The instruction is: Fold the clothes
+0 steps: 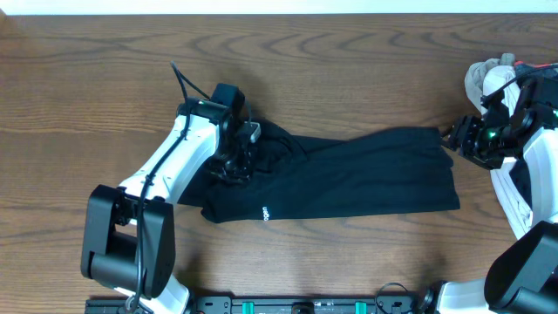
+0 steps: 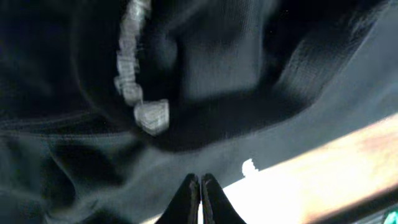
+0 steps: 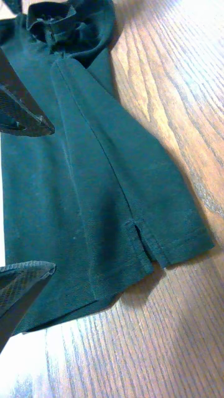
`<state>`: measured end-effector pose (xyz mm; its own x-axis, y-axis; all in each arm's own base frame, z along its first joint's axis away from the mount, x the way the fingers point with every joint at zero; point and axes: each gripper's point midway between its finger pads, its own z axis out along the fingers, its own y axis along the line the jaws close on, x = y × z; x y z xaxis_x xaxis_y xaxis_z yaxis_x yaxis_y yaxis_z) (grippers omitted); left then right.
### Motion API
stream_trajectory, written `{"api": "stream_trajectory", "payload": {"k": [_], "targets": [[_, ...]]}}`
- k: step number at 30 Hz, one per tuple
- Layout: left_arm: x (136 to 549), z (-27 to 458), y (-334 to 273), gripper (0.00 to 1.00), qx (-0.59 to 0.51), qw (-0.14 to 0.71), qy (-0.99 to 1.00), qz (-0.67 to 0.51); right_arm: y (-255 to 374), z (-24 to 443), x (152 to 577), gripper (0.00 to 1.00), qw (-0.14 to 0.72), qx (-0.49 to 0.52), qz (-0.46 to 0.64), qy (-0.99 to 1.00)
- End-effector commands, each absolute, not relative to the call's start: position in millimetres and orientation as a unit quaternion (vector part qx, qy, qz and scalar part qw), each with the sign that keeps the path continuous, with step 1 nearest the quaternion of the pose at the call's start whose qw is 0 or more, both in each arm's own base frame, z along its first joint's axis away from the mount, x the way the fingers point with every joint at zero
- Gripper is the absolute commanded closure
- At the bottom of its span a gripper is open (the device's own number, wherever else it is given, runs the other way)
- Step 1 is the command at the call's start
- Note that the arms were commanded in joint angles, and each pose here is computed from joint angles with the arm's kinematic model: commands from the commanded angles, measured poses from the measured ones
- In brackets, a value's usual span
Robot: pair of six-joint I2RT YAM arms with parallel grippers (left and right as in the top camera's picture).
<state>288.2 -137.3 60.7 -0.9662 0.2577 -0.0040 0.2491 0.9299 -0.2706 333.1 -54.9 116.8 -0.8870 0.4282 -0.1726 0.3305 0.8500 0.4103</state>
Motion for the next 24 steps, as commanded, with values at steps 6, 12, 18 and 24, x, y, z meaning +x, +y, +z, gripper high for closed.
{"api": "stream_trajectory", "payload": {"k": [6, 12, 18, 24], "targets": [[341, 62, -134, 0.94, -0.133, -0.098, -0.981, 0.099, -51, 121, 334, 0.37, 0.135, 0.186, 0.187, 0.955], [312, 24, -125, 0.94, -0.119, -0.001, -0.99, 0.082, -50, 121, 330, 0.37, 0.128, 0.188, 0.189, 0.955], [247, 30, -104, 0.94, -0.065, 0.142, -0.987, 0.05, -51, 121, 330, 0.38, 0.128, 0.189, 0.188, 0.955], [247, 52, -96, 0.94, -0.034, 0.129, -0.99, 0.052, -52, 121, 331, 0.38, 0.129, 0.189, 0.188, 0.955]]}}
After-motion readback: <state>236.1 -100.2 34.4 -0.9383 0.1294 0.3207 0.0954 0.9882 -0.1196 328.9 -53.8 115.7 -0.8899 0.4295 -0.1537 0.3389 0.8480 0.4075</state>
